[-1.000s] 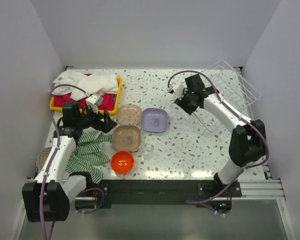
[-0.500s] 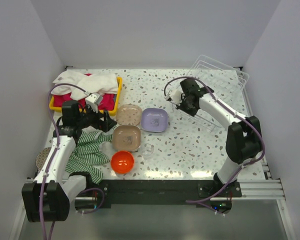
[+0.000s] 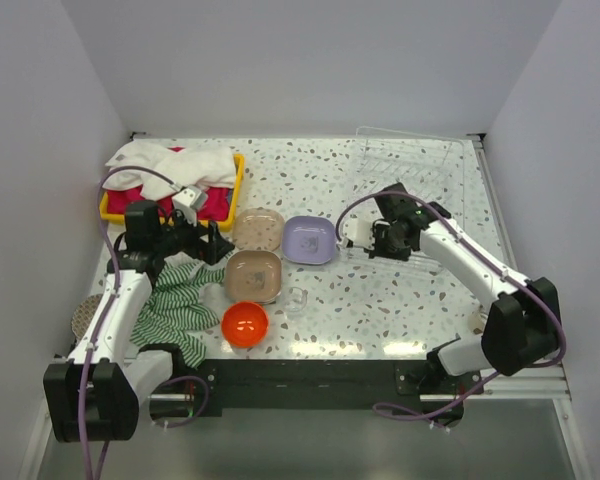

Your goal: Load the mixed dishes into the dish rack

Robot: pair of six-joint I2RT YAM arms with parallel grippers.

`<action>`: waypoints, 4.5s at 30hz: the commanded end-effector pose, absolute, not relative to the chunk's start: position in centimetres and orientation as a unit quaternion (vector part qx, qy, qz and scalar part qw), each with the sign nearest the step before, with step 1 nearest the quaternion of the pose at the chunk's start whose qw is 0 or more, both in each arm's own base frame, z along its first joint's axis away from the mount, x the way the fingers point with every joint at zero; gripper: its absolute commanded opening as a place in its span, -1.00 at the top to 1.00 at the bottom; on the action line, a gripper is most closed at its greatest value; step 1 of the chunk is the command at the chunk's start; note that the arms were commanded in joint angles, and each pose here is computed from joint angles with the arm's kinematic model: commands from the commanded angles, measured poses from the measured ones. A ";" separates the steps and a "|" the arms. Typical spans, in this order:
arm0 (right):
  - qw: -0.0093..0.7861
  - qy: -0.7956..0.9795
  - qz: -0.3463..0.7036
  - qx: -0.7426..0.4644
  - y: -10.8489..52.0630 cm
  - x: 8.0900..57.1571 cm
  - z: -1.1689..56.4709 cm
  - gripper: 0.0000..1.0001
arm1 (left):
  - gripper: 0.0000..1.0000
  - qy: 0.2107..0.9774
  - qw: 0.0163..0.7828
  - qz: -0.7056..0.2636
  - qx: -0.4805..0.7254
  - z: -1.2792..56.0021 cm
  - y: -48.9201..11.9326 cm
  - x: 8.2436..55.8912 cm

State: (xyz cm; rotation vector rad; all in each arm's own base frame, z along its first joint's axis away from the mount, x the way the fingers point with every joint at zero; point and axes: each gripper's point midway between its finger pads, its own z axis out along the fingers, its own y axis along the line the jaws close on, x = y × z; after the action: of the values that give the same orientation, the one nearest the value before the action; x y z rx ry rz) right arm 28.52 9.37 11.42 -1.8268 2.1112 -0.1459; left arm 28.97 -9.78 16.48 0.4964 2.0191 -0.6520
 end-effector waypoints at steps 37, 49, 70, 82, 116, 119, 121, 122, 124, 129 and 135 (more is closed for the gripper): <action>0.349 0.920 0.104 -0.143 8.6 25.0 23.9 -0.44 | -0.44 0.692 0.230 -0.261 0.632 13.7 -23.2 15.6; 0.382 0.914 0.119 -0.065 6.5 22.2 23.9 -0.43 | -0.16 0.639 0.188 -0.187 0.722 10.4 -27.8 14.3; 0.377 0.913 0.154 -0.018 6.1 21.9 24.8 -0.40 | 1.00 0.645 0.178 -0.122 0.733 9.9 -28.4 15.9; 0.240 0.823 0.514 0.042 16.7 26.8 31.9 -0.60 | 1.00 0.570 0.399 0.299 0.654 24.8 -22.8 28.5; 0.088 0.802 0.587 0.072 24.6 32.8 30.8 -0.58 | 1.00 0.284 0.591 0.454 0.603 27.2 -32.5 27.7; 0.083 0.806 0.582 0.073 24.7 32.7 30.2 -0.56 | 1.00 0.283 0.592 0.455 0.602 27.2 -33.0 27.8; 0.079 0.808 0.579 0.075 24.7 32.7 29.8 -0.55 | 1.00 0.282 0.592 0.457 0.601 27.3 -33.2 27.9; 0.077 0.808 0.579 0.076 24.7 32.6 29.6 -0.54 | 1.00 0.281 0.593 0.457 0.600 27.4 -33.4 27.9; 0.074 0.809 0.579 0.076 24.9 32.6 29.4 -0.51 | 1.00 0.279 0.595 0.458 0.599 27.6 -33.7 28.0; 0.077 0.813 0.573 0.072 25.1 32.8 28.9 -0.39 | 1.00 0.279 0.596 0.458 0.598 27.7 -34.3 28.2; 0.072 0.818 0.566 0.068 25.3 32.3 28.1 -0.19 | 1.00 0.277 0.597 0.457 0.598 27.7 -34.4 28.2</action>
State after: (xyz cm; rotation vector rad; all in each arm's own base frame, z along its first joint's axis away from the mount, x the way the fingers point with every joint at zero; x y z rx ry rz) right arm 32.75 24.89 27.51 0.2503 2.4675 1.6875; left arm 28.40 -33.93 24.77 1.4989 0.6438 1.0891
